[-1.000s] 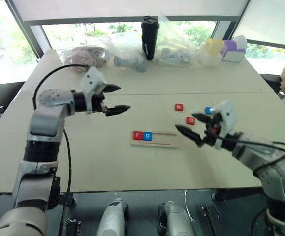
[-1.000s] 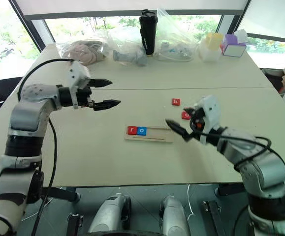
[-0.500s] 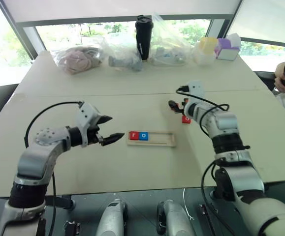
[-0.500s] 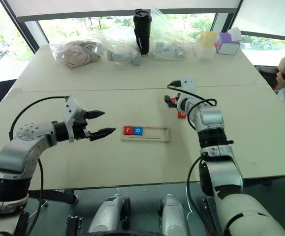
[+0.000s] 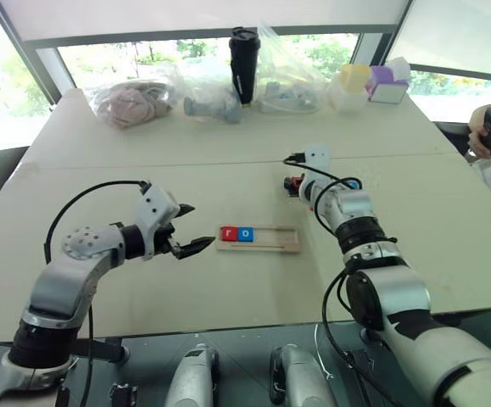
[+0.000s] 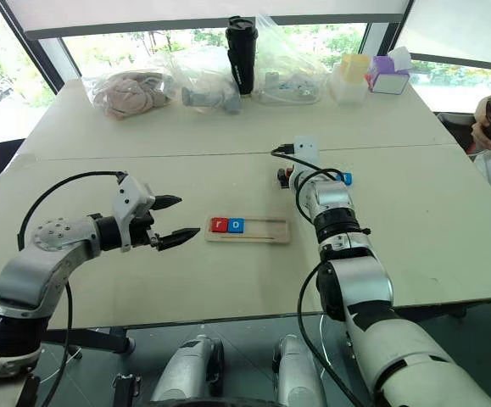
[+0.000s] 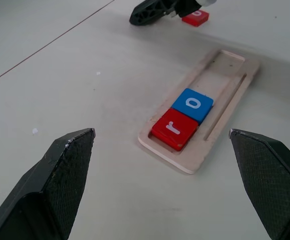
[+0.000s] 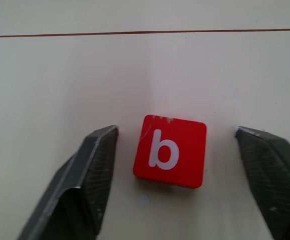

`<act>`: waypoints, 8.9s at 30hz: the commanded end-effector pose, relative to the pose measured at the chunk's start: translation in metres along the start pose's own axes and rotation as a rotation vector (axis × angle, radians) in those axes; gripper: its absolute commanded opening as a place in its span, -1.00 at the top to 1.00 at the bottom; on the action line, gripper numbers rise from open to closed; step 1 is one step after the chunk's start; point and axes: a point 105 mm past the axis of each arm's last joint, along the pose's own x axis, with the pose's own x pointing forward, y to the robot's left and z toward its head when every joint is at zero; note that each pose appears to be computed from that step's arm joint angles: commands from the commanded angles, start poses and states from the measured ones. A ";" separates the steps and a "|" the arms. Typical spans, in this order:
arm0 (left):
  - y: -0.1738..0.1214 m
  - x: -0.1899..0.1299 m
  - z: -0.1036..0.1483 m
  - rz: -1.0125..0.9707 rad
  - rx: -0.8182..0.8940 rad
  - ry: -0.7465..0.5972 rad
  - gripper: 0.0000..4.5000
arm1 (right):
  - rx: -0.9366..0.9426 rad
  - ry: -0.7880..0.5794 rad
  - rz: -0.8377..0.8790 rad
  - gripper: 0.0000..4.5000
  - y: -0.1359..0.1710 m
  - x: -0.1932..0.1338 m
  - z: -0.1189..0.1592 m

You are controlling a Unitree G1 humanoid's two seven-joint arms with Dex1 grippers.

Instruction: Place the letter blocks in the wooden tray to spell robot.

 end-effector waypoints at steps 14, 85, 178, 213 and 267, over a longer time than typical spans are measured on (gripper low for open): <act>-0.008 0.005 0.005 -0.068 0.067 -0.002 -1.00 | -0.190 -0.236 -0.107 0.47 -0.060 -0.092 0.049; -0.005 -0.034 -0.004 -0.302 0.138 0.169 -1.00 | -0.634 0.033 0.766 -0.88 -0.095 -0.149 -0.077; -0.013 -0.008 -0.002 -0.189 0.153 0.068 -1.00 | -0.903 -0.047 1.120 -0.97 0.063 -0.091 -0.031; -0.014 -0.004 0.014 -0.240 0.094 0.027 -1.00 | 0.020 -0.134 0.110 -0.97 -0.039 -0.079 -0.012; -0.015 0.008 0.002 -0.273 0.113 0.040 -1.00 | 0.186 0.112 -0.062 -0.98 -0.025 -0.158 -0.080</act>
